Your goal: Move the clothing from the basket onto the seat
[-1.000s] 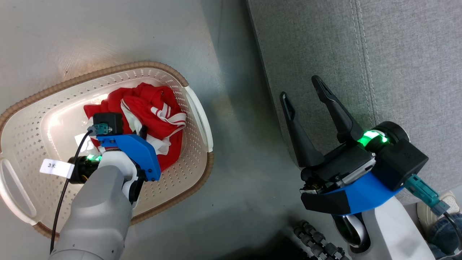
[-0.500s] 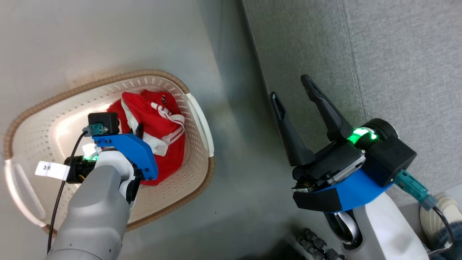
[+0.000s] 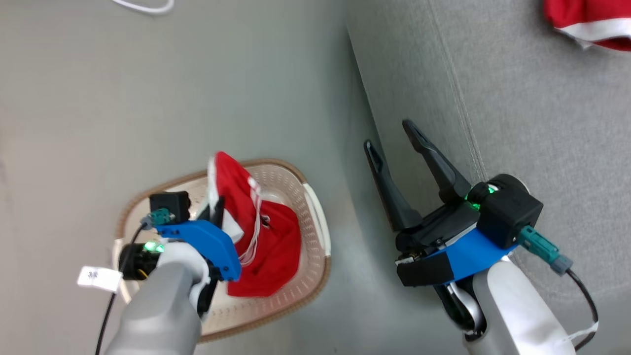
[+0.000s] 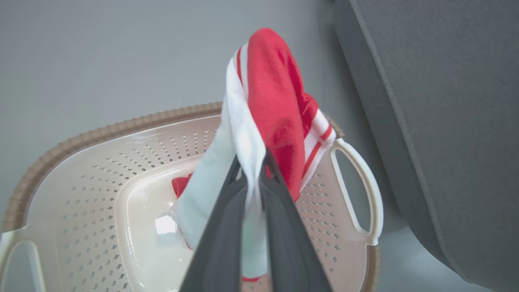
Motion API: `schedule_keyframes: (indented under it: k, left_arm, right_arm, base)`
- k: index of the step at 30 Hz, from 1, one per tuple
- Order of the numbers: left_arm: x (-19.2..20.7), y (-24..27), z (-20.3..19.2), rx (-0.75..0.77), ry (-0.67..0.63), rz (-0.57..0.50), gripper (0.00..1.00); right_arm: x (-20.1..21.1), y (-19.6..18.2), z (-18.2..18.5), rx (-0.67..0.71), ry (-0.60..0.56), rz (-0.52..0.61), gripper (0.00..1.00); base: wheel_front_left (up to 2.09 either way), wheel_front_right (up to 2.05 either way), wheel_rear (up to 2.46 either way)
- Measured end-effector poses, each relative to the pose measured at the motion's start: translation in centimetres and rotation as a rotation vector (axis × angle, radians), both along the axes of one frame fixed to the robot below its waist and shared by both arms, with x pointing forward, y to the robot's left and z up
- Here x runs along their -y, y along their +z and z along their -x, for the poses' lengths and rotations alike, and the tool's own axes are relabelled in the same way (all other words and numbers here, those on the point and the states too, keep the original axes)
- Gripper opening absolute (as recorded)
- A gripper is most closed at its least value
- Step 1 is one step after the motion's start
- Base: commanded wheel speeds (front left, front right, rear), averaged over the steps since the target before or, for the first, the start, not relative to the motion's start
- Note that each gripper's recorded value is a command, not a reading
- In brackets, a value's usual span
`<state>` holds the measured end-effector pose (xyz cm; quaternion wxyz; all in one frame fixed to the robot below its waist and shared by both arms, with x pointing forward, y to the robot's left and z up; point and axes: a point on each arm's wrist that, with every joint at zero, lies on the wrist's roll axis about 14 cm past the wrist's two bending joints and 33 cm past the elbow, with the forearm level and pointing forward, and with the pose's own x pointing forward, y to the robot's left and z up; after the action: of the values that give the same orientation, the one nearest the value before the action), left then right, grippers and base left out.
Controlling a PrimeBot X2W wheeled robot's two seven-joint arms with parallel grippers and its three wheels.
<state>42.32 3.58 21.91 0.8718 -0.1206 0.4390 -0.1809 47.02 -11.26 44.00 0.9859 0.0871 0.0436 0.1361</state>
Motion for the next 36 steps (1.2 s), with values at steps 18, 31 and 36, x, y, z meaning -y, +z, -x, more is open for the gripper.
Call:
schedule_keyframes:
  k: [18,31,36]
  left_arm:
    - [-1.1,16.4,0.6,0.439,0.026,0.084,0.0]
    - [-0.6,26.9,-1.6,0.696,0.016,0.148,0.0]
    - [0.4,30.3,-2.1,0.766,-0.021,0.16,0.0]
  right_arm:
    - [-3.2,9.0,5.4,0.146,0.076,-0.021,1.0]
    - [-5.9,10.5,7.9,0.156,0.157,-0.028,1.0]
    - [-6.5,10.6,8.7,0.154,0.176,-0.031,1.0]
  base:
    - [0.0,0.0,0.0]
    - [0.0,0.0,0.0]
    - [0.0,0.0,0.0]
